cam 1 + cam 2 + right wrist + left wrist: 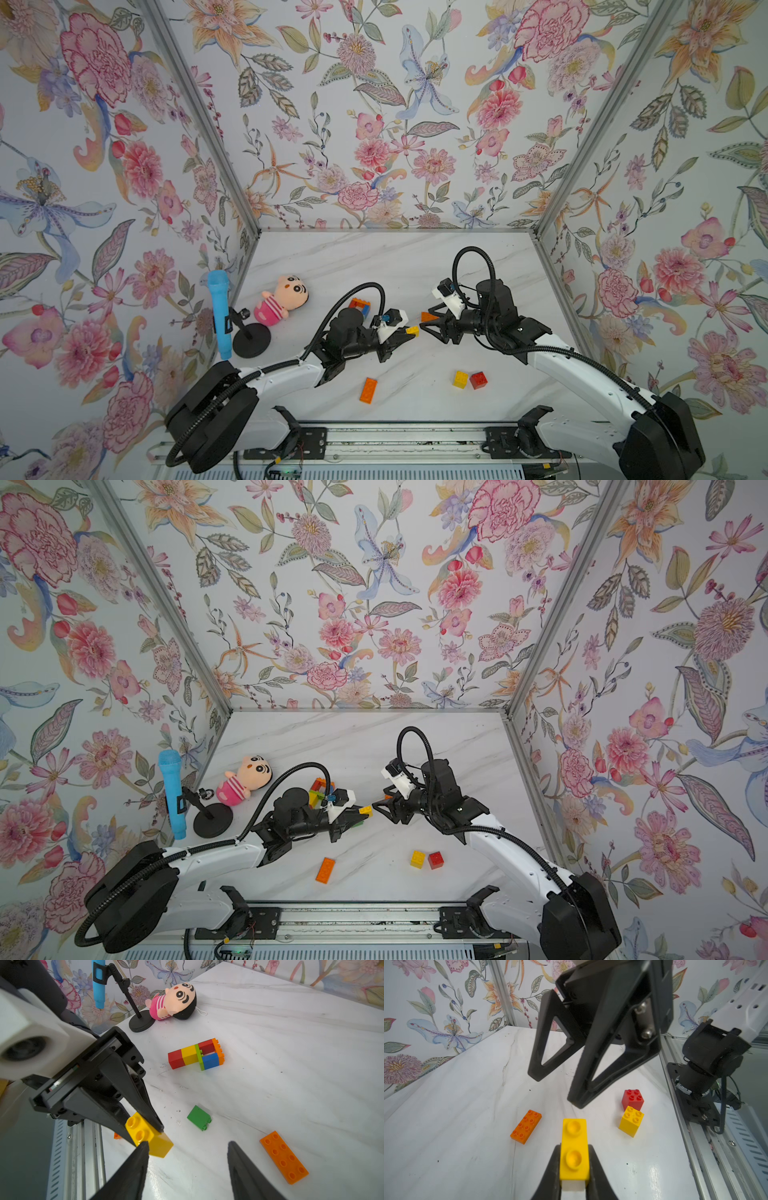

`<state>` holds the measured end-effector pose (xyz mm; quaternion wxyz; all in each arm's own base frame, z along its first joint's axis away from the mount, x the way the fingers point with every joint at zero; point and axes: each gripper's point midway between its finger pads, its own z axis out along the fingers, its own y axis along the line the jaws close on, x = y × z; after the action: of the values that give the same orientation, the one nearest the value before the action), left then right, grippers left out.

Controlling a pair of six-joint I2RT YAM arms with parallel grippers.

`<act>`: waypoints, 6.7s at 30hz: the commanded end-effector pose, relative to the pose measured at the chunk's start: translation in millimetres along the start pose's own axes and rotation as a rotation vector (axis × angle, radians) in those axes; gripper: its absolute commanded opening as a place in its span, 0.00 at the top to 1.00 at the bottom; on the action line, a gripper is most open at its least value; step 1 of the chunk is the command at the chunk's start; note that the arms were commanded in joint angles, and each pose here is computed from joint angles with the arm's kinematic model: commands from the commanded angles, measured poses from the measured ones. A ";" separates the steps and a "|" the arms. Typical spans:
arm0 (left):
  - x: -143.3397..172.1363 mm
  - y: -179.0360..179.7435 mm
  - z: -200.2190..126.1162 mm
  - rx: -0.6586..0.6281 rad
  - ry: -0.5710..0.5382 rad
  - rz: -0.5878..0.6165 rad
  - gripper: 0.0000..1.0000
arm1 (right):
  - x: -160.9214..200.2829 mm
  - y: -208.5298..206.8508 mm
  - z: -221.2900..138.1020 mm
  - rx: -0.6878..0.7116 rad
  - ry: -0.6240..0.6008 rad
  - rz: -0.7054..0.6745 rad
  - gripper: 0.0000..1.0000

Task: Assemble the letter p with lego
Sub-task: Adjust the lego brick, then assemble the lego brick with the lego brick.

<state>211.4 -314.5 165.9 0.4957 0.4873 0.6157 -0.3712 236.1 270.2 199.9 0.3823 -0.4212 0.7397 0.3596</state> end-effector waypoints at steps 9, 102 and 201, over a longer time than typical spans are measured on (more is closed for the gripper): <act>10.3 -17.0 -18.4 0.195 -0.055 0.015 0.96 | 17.0 75.1 12.5 -0.301 0.084 -0.211 0.61; 55.7 138.7 -218.8 -1.243 -0.215 -0.376 0.01 | 98.8 -136.7 -2.0 1.085 -0.125 0.651 1.00; 48.0 130.0 -228.0 -1.240 -0.299 -0.355 0.01 | 118.7 -127.9 32.6 1.262 -0.042 0.605 1.00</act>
<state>279.3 -63.3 173.0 0.6881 -0.0401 0.7185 -0.0932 320.7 208.7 56.2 0.4521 0.1070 0.8851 -0.0292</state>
